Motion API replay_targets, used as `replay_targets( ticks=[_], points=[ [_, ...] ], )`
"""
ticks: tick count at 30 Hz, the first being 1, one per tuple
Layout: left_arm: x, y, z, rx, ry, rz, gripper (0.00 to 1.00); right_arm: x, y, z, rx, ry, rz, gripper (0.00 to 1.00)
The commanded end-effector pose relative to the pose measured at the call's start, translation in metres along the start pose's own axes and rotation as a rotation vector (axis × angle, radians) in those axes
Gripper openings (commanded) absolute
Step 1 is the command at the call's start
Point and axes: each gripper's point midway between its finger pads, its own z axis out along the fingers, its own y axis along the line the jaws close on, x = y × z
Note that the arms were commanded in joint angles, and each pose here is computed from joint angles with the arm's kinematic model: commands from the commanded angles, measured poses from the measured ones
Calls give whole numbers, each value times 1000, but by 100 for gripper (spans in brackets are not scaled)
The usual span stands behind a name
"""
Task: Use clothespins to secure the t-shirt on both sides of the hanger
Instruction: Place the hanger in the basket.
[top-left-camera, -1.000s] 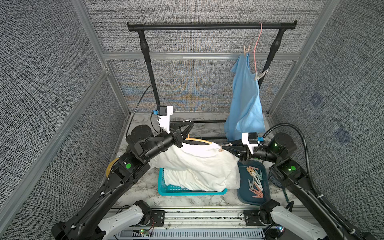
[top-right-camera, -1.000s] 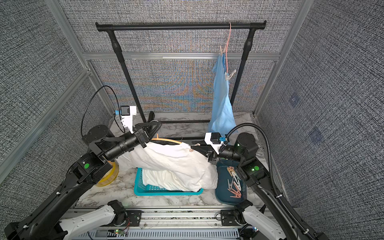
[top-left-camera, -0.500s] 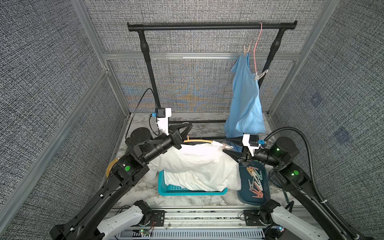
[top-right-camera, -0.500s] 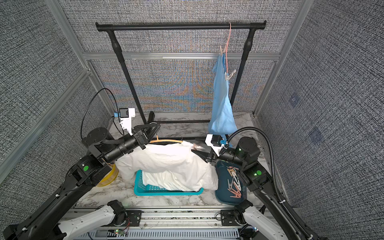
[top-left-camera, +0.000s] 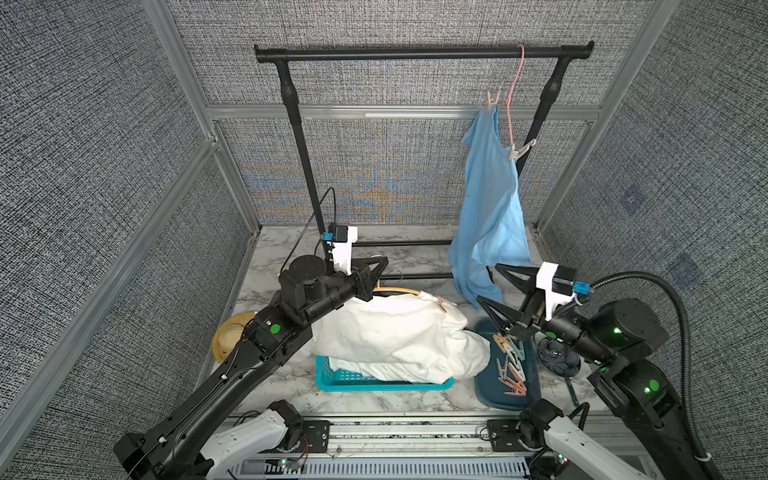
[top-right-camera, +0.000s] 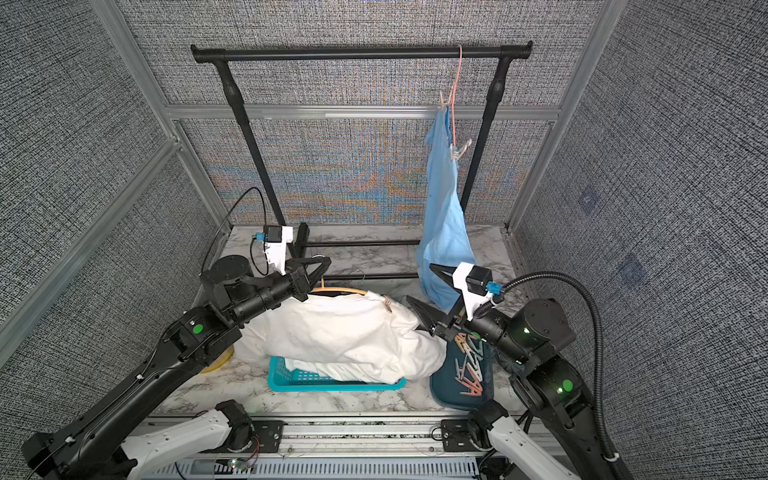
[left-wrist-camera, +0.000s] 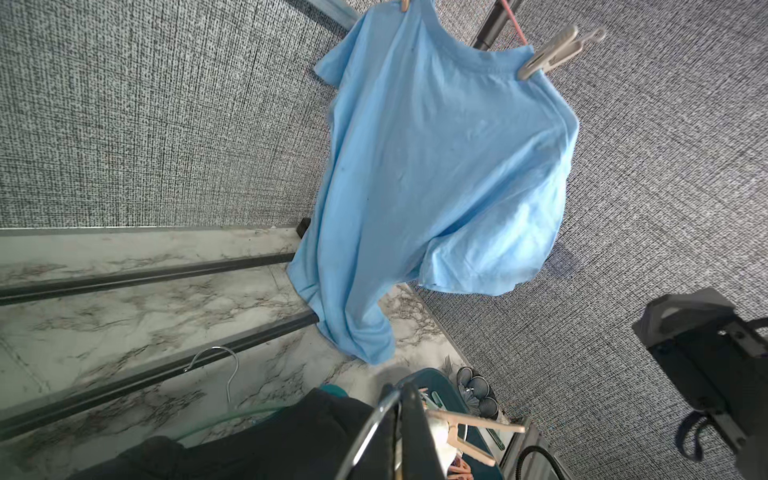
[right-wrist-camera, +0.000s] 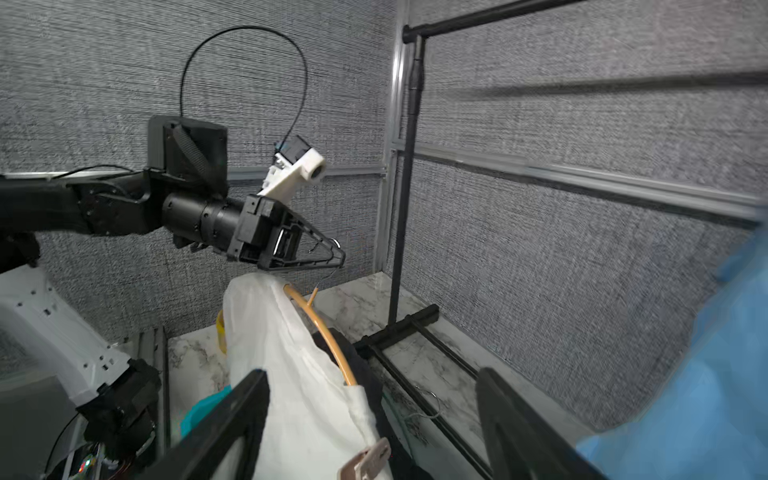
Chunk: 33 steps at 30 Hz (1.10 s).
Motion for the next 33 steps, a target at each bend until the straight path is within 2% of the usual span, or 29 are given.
replay_targets(
  ticks=[1,3,9,10,11,15,20,22,29,33],
  points=[
    [-12,-9,7,48,-45,5,0,49,-45,-20,312,174,272,80],
    [-9,-10,10,59,-36,6,0,72,-55,-34,411,240,387,80],
    [-12,-15,10,97,-62,-14,0,149,-82,-88,757,412,588,75],
    [-13,-16,9,103,-67,-19,0,154,-84,-95,796,419,615,74],
    [-12,-16,9,108,-68,-25,0,174,-85,-102,842,465,637,74],
    [-9,-14,9,108,-70,-35,0,198,-87,-117,944,514,721,72],
    [-5,-3,9,51,-59,-56,0,234,-85,-115,1006,631,775,67],
    [-1,5,9,11,-51,-63,0,248,-84,-113,1022,692,787,62],
    [24,44,17,-163,19,-50,0,286,-70,-95,913,933,732,52],
    [38,56,23,-213,76,-45,0,305,-62,-88,845,974,735,51]
  ],
)
